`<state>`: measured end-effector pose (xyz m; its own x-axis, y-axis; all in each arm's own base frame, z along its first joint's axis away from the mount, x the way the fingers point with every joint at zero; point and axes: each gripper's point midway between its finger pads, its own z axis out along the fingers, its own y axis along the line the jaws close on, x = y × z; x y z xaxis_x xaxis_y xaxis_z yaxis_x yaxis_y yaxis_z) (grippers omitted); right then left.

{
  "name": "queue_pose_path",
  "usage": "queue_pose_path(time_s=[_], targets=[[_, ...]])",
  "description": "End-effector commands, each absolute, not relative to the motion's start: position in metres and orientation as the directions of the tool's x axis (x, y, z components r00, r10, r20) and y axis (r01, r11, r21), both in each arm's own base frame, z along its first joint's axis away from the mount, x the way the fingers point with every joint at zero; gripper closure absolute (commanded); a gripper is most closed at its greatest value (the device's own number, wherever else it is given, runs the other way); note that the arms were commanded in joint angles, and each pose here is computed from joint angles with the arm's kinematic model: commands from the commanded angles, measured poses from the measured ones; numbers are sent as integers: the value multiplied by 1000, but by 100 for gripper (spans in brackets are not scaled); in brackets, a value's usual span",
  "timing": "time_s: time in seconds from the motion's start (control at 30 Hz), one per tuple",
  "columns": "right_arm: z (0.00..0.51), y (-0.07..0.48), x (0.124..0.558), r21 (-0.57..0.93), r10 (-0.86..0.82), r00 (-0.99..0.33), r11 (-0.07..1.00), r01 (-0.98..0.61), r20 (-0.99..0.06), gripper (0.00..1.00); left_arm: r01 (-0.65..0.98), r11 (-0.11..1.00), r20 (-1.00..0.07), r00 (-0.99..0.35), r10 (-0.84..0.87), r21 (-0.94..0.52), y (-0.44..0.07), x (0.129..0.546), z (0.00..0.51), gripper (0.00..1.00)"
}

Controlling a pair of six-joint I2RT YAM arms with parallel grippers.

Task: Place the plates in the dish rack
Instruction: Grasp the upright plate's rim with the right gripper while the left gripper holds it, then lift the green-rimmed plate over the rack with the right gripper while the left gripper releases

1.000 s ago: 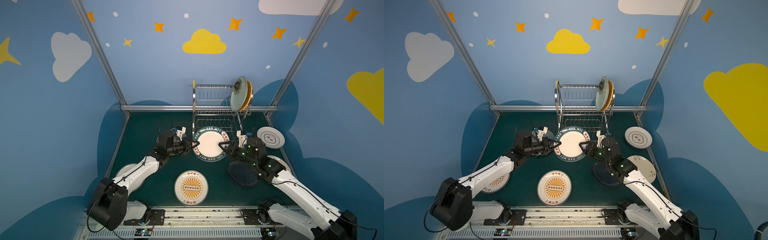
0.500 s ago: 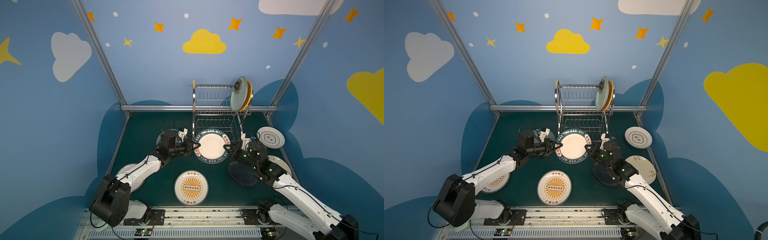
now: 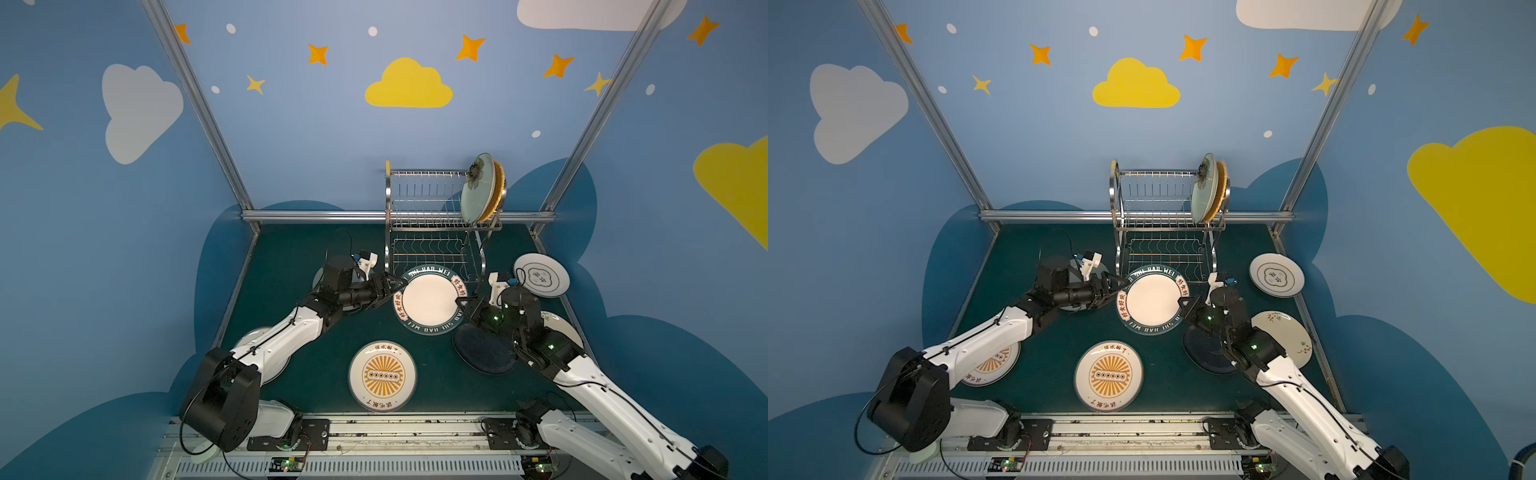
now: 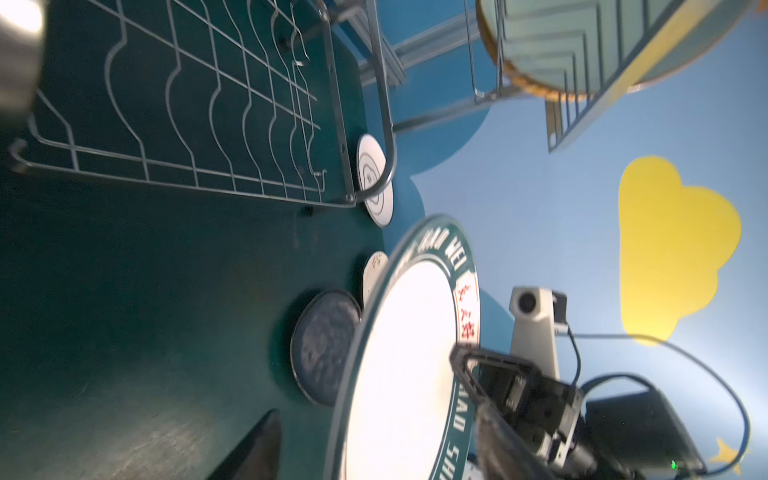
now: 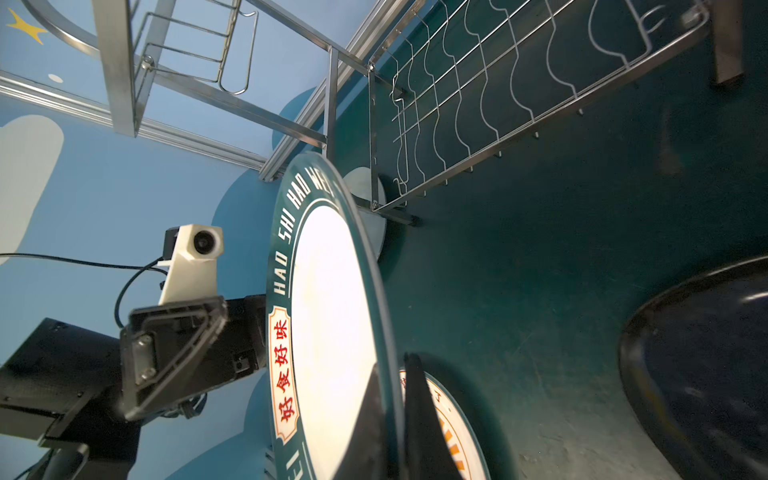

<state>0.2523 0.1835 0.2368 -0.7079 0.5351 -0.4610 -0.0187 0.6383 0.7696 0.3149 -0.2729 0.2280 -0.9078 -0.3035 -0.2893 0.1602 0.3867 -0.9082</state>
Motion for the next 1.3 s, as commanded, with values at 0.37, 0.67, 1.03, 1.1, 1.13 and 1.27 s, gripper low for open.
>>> queue_pose_path(time_s=[0.37,0.67,1.03,1.1,1.13,1.27], targets=[[397,193,214,750,472,-589,496,-438,-656,100,325,520,-589,-640,-494,-790,-192,311,317,0],[496,193,244,650,498,-418,567,-505,-760,100,471,574,-741,-476,-474,-670,-174,288,358,0],[559,162,332,370,363,-78,894,-253,-929,100,503,548,-739,-529,-417,-668,-187,288,352,0],[564,158,345,307,306,-37,930,-201,-951,100,506,545,-740,-528,-417,-669,-188,288,352,0],[567,158,352,272,273,-23,945,-184,-962,100,505,543,-738,-530,-417,-671,-188,288,352,0],[573,152,376,136,139,22,987,-85,-990,100,511,538,-738,-531,-416,-670,-189,287,353,0]])
